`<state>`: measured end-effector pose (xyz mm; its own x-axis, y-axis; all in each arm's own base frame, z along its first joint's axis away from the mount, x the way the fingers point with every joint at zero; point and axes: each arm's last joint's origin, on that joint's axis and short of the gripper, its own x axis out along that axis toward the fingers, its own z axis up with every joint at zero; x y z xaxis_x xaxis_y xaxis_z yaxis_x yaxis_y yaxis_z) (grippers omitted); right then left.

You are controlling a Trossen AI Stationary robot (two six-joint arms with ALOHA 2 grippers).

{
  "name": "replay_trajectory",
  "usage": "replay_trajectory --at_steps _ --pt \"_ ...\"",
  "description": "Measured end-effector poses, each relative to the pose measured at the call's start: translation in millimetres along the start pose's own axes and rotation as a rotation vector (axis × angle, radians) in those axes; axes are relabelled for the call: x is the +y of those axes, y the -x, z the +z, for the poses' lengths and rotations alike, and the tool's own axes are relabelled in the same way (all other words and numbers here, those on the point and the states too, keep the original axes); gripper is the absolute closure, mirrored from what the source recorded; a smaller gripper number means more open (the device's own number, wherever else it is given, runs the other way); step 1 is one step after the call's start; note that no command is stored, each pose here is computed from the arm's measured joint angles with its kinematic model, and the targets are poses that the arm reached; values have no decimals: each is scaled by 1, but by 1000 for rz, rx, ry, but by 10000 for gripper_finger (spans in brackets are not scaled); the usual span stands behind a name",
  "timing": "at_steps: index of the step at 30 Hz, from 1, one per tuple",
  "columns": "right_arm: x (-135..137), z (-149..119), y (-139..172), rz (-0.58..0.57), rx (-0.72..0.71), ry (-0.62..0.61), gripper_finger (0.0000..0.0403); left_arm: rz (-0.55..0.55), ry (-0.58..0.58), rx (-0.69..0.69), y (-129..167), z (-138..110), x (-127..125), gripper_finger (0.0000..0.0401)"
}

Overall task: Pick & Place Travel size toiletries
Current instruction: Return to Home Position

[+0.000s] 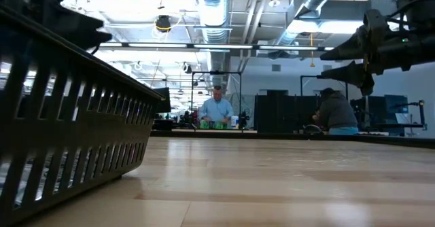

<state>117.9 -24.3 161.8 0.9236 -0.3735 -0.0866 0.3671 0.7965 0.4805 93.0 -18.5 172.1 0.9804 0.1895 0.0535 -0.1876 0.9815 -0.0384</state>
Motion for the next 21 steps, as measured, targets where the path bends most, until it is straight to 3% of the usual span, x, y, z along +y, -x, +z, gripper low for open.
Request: replay_trajectory --at_steps 21 --pt "0 1 0 2 -3 -1 175 25 -41 66 -5 -6 -1 183"
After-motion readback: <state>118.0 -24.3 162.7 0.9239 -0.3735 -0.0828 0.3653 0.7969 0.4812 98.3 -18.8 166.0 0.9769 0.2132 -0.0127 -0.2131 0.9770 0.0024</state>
